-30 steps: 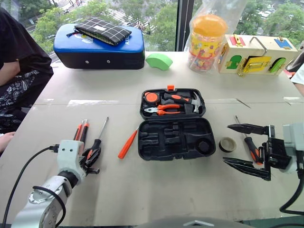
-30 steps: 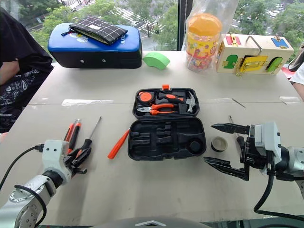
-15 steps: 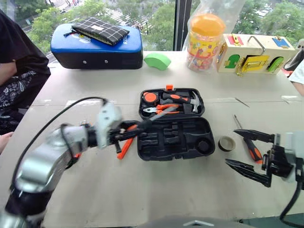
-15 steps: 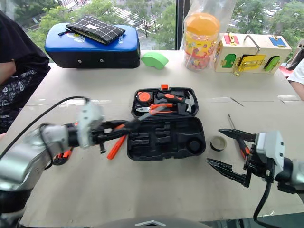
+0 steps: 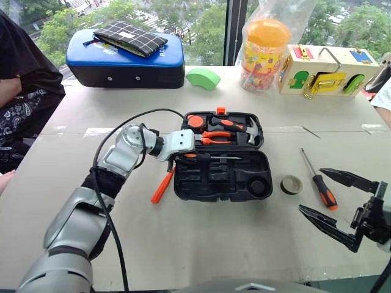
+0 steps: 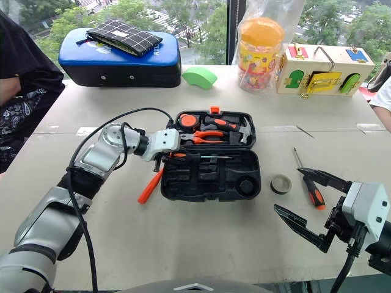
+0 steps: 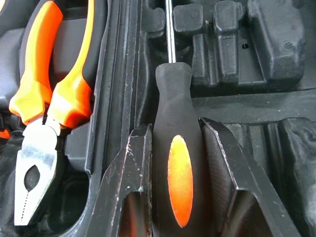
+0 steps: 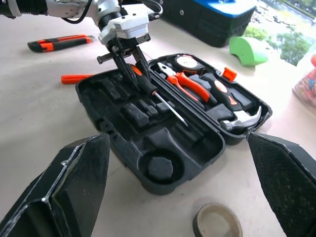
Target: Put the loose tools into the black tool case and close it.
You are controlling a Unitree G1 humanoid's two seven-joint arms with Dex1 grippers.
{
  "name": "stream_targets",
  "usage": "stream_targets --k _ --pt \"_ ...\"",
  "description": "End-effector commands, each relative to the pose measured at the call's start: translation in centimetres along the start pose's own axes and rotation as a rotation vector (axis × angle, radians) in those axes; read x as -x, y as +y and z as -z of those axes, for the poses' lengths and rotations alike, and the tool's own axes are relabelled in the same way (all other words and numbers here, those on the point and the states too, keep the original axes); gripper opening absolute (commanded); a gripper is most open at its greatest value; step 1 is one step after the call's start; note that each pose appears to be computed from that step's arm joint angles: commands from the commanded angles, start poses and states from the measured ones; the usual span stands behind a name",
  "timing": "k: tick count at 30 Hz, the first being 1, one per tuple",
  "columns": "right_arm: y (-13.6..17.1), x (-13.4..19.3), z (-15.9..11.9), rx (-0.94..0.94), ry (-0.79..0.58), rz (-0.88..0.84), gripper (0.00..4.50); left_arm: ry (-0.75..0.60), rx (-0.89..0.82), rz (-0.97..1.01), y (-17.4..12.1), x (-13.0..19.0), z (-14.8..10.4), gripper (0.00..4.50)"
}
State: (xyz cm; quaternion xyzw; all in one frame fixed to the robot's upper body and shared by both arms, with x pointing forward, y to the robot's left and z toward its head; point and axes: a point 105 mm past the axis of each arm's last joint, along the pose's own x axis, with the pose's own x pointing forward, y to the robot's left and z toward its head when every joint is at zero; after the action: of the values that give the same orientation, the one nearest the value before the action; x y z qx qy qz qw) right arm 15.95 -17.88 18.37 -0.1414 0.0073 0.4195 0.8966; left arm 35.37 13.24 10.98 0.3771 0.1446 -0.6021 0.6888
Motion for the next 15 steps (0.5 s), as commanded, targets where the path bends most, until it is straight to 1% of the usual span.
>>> stream_targets --k 1,2,3,4,6,7,9,10,11,12,13,14,15 --pt "0.1 0.1 -0.8 0.036 -0.014 0.018 4.50 0.058 0.012 0.008 0.0 -0.1 1.3 0.82" --pt "0.1 0.1 -0.8 0.036 -0.014 0.019 4.50 0.045 0.013 -0.009 0.2 0.0 1.2 1.32" --pt "0.1 0.0 -0.8 0.037 -0.017 0.021 4.50 -0.002 0.027 -0.038 0.8 0.5 0.4 1.84" --pt "0.1 0.0 -0.9 0.037 -0.020 0.023 4.50 -0.063 0.043 -0.069 1.3 1.2 -0.6 2.07" --pt "0.1 0.0 -1.1 0.037 -0.025 0.028 4.50 -0.165 0.096 -0.092 1.7 2.4 -2.1 2.99" --pt "0.1 0.0 -1.0 0.036 -0.025 0.030 4.50 -0.196 0.121 -0.088 1.7 2.9 -2.6 3.33" --pt "0.0 -0.2 -0.9 0.033 -0.025 0.037 4.50 -0.257 0.218 -0.059 0.9 4.1 -3.5 3.33" --pt "-0.1 -0.2 -0.9 0.031 -0.027 0.039 4.50 -0.279 0.265 -0.068 0.8 4.4 -3.7 3.18" --pt "-0.1 -0.4 -0.8 0.028 -0.031 0.041 4.50 -0.296 0.318 -0.078 0.6 4.4 -3.7 2.68" --pt "-0.2 -0.4 -0.8 0.026 -0.033 0.042 4.50 -0.296 0.347 -0.089 0.4 4.1 -3.7 2.44" --pt "-0.2 -0.5 -0.8 0.025 -0.034 0.042 4.50 -0.286 0.361 -0.111 0.3 3.6 -3.4 2.10" --pt "-0.2 -0.5 -0.7 0.023 -0.035 0.041 4.50 -0.279 0.380 -0.134 0.2 3.2 -3.3 1.53" --pt "-0.2 -0.6 -0.7 0.022 -0.037 0.041 4.50 -0.275 0.400 -0.160 0.2 2.7 -3.1 1.27"
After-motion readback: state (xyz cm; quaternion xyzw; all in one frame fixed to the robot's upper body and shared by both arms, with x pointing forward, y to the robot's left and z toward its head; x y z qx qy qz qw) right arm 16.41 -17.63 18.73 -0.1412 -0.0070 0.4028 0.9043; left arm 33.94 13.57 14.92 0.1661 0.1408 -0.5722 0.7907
